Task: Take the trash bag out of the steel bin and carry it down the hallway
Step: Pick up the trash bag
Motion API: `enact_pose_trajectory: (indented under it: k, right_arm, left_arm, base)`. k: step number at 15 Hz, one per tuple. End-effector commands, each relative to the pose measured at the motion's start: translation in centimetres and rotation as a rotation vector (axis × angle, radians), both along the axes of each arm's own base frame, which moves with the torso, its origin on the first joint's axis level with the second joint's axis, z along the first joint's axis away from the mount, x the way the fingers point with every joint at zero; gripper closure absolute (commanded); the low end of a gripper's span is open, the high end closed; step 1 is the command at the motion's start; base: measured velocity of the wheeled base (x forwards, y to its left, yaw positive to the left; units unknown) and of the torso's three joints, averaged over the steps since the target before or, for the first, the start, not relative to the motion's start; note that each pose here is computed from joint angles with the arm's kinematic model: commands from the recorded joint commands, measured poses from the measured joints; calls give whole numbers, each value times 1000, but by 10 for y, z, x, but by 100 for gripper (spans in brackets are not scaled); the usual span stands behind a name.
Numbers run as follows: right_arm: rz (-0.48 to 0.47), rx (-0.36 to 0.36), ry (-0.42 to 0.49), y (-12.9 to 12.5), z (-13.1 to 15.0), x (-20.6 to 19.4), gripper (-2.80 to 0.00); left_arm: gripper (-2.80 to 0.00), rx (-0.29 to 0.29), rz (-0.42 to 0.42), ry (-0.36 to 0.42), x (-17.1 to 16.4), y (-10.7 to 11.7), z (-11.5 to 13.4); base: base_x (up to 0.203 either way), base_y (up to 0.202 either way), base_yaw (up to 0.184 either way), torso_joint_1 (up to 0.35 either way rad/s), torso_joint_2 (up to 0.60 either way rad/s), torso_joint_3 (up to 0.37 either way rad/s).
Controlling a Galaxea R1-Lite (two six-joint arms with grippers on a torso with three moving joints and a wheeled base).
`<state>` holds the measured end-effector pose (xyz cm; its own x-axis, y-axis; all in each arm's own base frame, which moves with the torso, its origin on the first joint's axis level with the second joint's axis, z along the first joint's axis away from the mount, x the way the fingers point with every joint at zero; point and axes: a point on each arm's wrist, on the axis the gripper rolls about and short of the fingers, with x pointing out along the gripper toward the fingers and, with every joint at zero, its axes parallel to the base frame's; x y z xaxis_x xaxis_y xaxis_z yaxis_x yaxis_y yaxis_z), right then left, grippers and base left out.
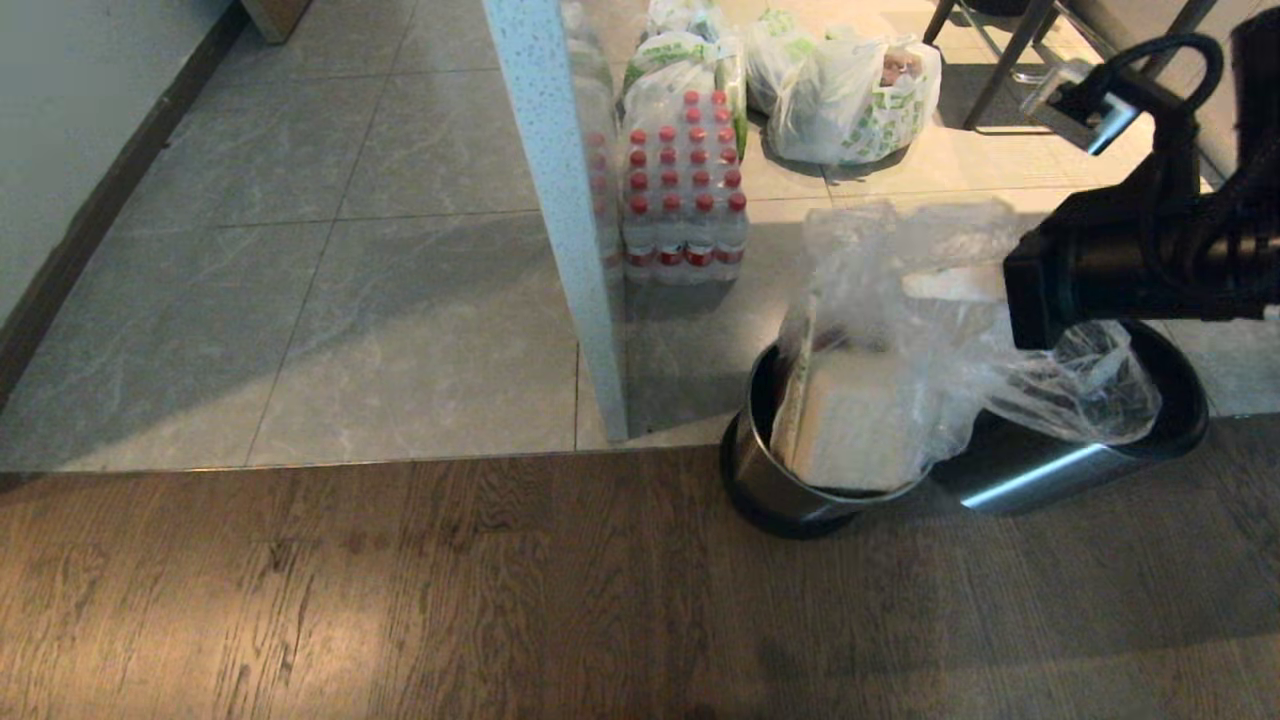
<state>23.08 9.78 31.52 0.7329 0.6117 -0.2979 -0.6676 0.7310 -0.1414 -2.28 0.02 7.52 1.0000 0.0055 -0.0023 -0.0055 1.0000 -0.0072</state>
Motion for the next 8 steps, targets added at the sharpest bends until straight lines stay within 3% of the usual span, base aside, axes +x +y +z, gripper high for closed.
enact_pose_trajectory:
  k: [1,4,7,8]
  right_arm:
    - [4,3,-18,0,4,-1,0]
    - [-1,6,-21,-2,5,-4,0]
    - [-23,-20,49,-8,-13,-4,0]
    - [-25,-10,25,-8,-6,-3,0]
  left_arm:
    - [0,0,1,2,0,0,0]
    - [0,0,1,2,0,0,0]
    - [0,0,1,1,0,0,0]
    - [0,0,1,2,0,0,0]
  base:
    - [0,0,0,0,0,0]
    - [0,0,0,0,0,0]
    - [0,0,0,0,0,0]
    - [0,0,0,0,0,0]
